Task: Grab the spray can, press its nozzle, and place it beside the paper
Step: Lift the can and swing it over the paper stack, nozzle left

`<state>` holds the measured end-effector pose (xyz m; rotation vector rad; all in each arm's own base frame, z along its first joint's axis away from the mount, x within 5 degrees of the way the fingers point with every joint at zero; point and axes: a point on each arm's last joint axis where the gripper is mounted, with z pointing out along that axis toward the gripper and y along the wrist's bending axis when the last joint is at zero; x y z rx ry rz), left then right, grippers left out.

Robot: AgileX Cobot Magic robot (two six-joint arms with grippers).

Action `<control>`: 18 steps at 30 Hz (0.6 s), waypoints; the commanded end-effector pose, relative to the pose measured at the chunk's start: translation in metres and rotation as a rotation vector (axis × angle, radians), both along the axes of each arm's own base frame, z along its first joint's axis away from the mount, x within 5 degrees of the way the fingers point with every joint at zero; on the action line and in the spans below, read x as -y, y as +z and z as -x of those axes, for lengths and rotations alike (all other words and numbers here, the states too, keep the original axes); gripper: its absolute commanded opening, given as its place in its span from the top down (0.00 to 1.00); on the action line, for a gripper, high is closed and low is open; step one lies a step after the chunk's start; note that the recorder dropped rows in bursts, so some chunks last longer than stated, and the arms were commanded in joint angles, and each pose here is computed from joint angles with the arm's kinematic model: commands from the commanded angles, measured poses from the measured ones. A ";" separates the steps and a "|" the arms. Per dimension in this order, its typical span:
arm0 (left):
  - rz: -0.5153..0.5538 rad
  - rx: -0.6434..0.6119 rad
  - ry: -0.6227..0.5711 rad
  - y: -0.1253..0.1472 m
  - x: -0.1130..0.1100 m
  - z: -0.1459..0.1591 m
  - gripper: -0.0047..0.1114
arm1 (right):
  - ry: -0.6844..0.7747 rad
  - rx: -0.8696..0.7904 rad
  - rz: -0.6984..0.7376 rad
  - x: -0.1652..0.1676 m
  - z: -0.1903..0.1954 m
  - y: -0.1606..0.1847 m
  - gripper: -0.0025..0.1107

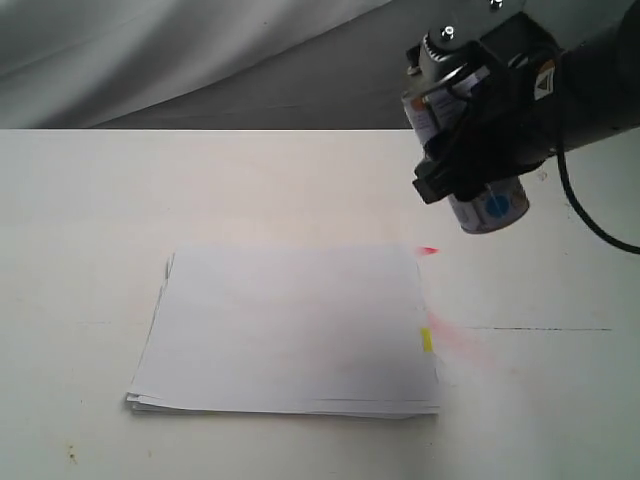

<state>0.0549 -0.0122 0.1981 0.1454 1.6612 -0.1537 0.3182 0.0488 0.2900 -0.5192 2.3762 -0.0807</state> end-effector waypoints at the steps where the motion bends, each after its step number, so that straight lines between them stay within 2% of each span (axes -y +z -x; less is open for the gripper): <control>1: 0.005 0.003 0.004 -0.001 0.000 0.000 0.96 | 0.051 0.031 0.103 -0.010 0.004 0.006 0.98; 10: 0.005 0.003 0.004 -0.001 0.000 0.000 0.96 | 0.199 0.209 0.402 -0.057 0.009 0.015 0.98; 14: 0.005 0.003 0.004 -0.001 0.000 0.000 0.96 | 0.280 0.225 0.538 -0.077 0.006 0.003 0.98; 18: 0.005 0.003 0.004 -0.001 0.000 0.000 0.96 | 0.295 0.230 0.642 -0.096 -0.002 -0.018 0.98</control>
